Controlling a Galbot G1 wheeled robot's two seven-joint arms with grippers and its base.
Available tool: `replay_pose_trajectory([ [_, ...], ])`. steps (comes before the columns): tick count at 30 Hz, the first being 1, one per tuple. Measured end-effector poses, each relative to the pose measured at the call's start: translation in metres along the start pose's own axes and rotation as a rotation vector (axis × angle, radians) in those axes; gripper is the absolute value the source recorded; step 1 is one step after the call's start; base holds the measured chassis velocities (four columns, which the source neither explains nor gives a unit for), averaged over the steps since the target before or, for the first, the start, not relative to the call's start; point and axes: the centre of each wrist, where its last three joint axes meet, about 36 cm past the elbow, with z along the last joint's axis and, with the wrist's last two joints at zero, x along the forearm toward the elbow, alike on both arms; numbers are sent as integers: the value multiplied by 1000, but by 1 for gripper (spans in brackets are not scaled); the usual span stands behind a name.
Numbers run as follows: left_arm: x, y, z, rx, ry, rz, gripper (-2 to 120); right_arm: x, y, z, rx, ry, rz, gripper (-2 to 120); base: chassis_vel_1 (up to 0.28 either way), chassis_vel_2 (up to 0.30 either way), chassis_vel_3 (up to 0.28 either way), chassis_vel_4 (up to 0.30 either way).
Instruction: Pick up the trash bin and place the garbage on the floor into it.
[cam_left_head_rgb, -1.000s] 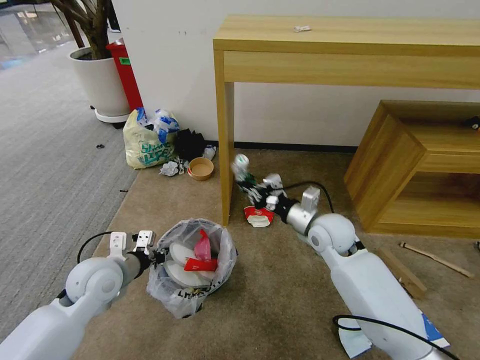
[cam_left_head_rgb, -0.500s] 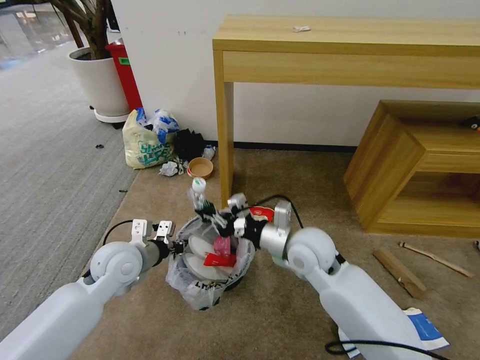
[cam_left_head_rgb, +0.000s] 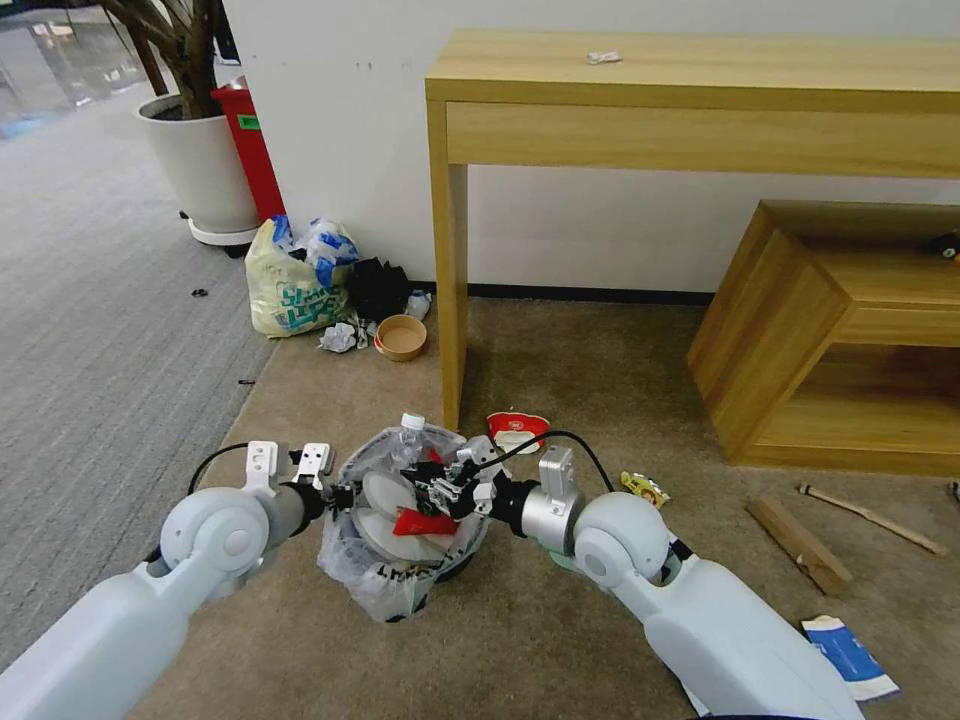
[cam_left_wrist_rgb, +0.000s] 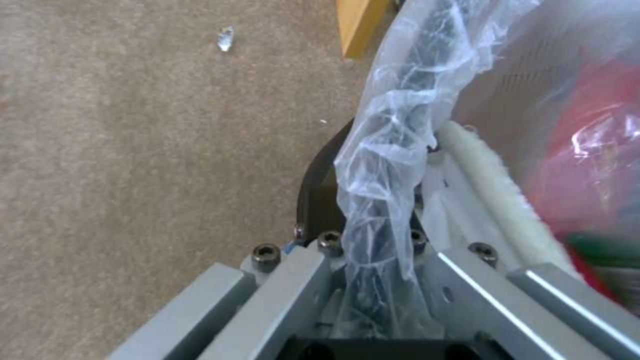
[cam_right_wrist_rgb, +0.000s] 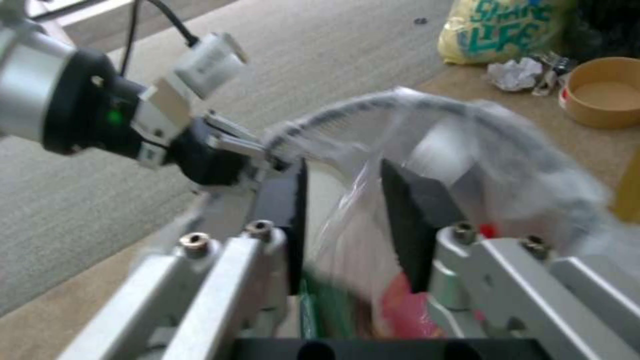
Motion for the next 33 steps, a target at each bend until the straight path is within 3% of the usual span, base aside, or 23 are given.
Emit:
replay_pose_trajectory([
  [9,6,6,4,10,-12,-21,0,11,4,-10,14,-45,60,64,0,0,0,0],
  [13,8,6,8,14,-12,-27,0,21,-1,-16,13,-70,144,76,0,0,0,0],
  [16,12,5,15,16,-10,-34,0,38,-17,-10,40,-58,290,92,0,0,0,0],
  [18,12,4,16,17,-10,-34,0,43,-21,-7,47,-52,316,95,0,0,0,0],
  [19,13,3,17,20,-13,-37,0,62,-35,8,58,-23,390,99,0,0,0,0],
  [22,13,3,17,22,-15,-38,0,81,-44,25,45,8,441,100,0,0,0,0],
  [24,14,2,16,22,-19,-39,0,117,-55,58,16,68,502,100,0,0,0,0],
  [33,16,0,16,21,-20,-42,0,204,-65,138,-27,168,563,100,0,0,0,0],
])
